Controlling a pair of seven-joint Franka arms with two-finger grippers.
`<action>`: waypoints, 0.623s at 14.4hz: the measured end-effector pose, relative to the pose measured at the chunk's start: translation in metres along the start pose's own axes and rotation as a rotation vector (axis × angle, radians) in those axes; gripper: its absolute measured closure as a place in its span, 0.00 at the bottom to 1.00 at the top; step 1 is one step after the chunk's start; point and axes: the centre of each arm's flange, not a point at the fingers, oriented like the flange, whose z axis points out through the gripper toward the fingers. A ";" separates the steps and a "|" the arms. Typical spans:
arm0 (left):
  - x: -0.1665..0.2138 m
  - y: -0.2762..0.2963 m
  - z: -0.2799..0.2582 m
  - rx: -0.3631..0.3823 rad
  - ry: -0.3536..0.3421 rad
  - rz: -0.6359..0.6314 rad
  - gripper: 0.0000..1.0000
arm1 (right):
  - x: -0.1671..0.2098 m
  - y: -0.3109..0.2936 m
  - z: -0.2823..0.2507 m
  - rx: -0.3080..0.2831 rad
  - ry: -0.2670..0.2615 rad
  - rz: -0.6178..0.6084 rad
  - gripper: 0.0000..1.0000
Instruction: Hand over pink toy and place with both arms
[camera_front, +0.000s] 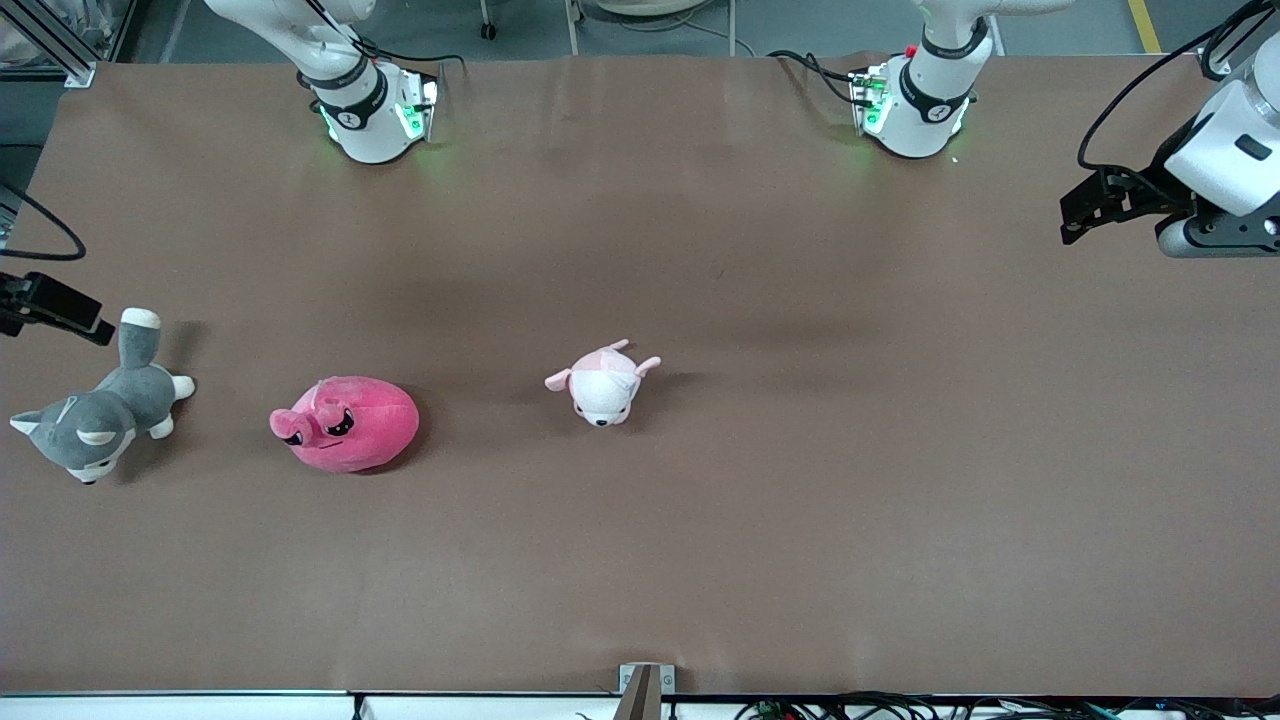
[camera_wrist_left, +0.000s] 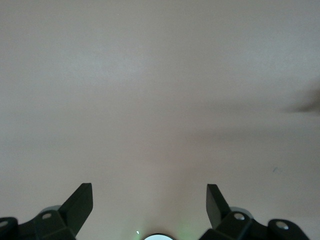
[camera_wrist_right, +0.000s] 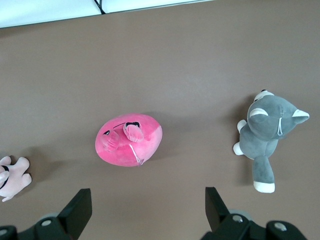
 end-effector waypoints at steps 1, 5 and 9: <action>0.000 0.000 0.000 0.000 0.000 0.000 0.00 | -0.003 0.001 -0.001 0.001 0.017 -0.017 0.00; -0.001 0.002 -0.001 0.001 0.000 0.004 0.00 | -0.021 0.004 0.003 0.002 0.032 -0.040 0.00; -0.009 0.004 -0.008 0.002 0.001 0.009 0.00 | -0.044 0.005 -0.003 0.004 0.027 -0.045 0.00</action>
